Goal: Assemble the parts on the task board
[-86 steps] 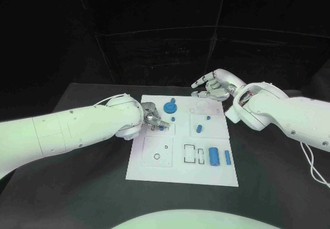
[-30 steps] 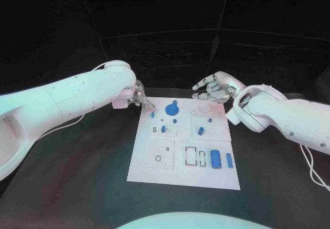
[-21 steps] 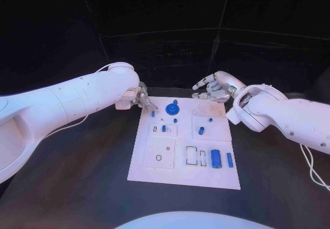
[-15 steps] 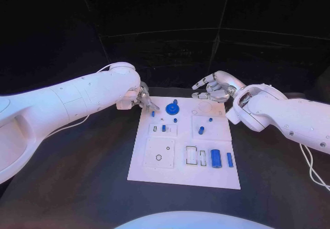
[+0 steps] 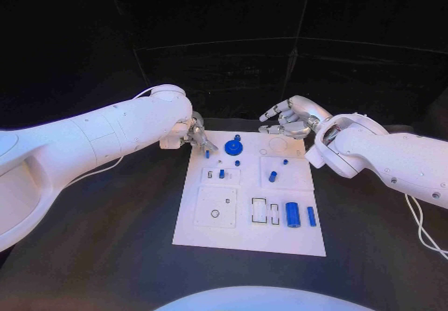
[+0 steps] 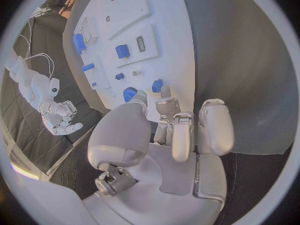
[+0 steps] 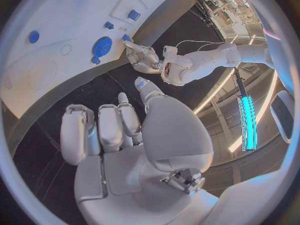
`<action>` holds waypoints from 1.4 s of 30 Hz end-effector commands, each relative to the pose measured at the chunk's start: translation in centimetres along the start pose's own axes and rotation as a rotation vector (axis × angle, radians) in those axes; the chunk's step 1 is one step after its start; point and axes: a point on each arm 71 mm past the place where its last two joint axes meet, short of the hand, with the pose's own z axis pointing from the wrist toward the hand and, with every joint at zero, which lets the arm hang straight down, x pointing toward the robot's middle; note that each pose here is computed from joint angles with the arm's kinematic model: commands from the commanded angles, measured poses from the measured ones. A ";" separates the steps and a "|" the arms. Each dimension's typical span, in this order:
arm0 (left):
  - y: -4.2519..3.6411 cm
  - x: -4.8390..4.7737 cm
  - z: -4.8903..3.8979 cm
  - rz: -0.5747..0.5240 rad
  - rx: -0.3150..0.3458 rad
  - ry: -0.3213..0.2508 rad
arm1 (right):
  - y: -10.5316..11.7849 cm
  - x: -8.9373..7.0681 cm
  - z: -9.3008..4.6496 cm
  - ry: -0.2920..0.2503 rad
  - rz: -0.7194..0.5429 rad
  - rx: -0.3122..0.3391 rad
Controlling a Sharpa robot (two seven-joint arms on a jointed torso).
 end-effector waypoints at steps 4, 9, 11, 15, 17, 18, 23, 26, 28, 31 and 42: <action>-0.01 0.14 0.11 0.021 0.002 0.022 | 0.1 0.0 0.0 0.006 0.004 -0.007; 0.05 0.21 0.23 0.022 -0.001 0.027 | 0.1 0.0 0.1 0.007 0.004 -0.007; 0.04 0.25 0.27 0.022 -0.002 0.028 | 0.1 0.0 0.1 0.007 0.004 -0.008; -0.01 0.32 0.33 0.023 0.000 0.031 | 0.2 0.0 0.1 0.007 0.004 -0.008; -0.05 0.34 0.35 0.023 0.002 0.030 | 0.2 0.0 0.1 0.007 0.004 -0.008; -0.07 0.34 0.35 0.022 0.004 0.029 | 0.2 0.0 0.1 0.007 0.004 -0.008; -0.15 0.25 0.37 0.012 0.015 0.013 | 0.2 0.0 0.1 0.007 0.004 -0.008; -0.18 0.18 0.37 0.005 0.022 0.002 | 0.2 0.0 0.1 0.008 0.004 -0.008; -0.21 0.13 0.37 0.002 0.027 -0.004 | 0.2 0.1 0.1 0.009 0.004 -0.007; -0.26 0.05 0.37 -0.006 0.035 -0.015 | 0.2 0.1 0.1 0.010 0.004 -0.006; -0.29 0.02 0.42 -0.015 0.048 -0.012 | 0.2 0.1 0.1 0.013 0.004 -0.008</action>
